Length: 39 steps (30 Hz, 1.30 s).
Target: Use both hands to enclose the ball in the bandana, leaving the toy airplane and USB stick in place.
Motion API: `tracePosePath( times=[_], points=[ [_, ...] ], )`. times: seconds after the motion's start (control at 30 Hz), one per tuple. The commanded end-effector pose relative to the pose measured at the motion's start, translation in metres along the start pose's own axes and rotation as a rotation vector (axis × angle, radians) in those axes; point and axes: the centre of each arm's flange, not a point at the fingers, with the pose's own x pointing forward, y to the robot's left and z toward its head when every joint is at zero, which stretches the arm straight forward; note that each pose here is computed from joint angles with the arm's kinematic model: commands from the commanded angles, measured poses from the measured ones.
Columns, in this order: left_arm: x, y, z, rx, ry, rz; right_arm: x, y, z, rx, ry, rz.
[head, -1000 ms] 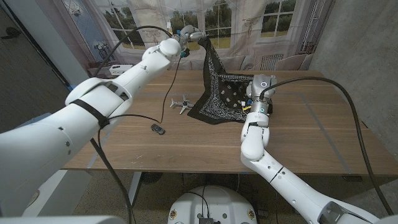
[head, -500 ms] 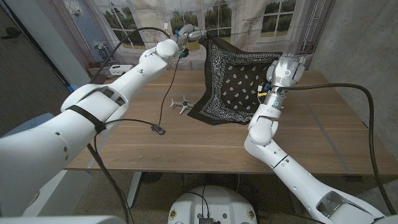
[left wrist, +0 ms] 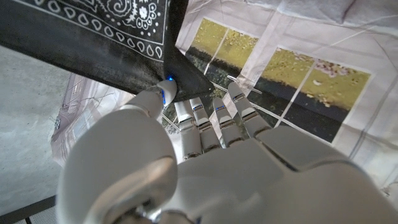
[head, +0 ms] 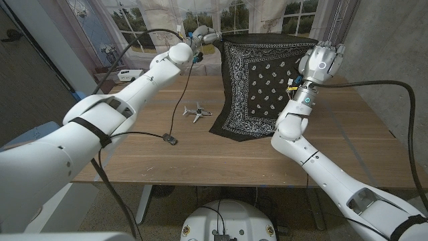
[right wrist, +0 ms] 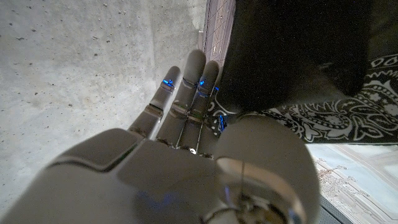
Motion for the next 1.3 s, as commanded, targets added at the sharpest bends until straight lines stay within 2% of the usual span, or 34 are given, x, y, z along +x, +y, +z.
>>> tracePosePath(
  times=[0.03,0.33,0.7,1.0,1.3],
  points=[
    [0.003,-0.006,0.006,0.212,0.094,0.140,0.042,0.027,0.014,-0.042,-0.108,0.045],
    [0.007,-0.022,0.016,0.425,0.176,0.247,0.059,0.059,0.029,-0.113,-0.167,0.139],
    [0.007,-0.045,0.023,0.667,0.253,0.343,0.081,0.096,0.043,-0.219,-0.197,0.229],
    [0.006,-0.051,0.021,0.685,0.258,0.310,0.093,0.123,0.052,-0.307,-0.209,0.278],
    [0.002,-0.053,0.021,0.676,0.242,0.275,0.094,0.140,0.056,-0.333,-0.196,0.347]
  ],
)
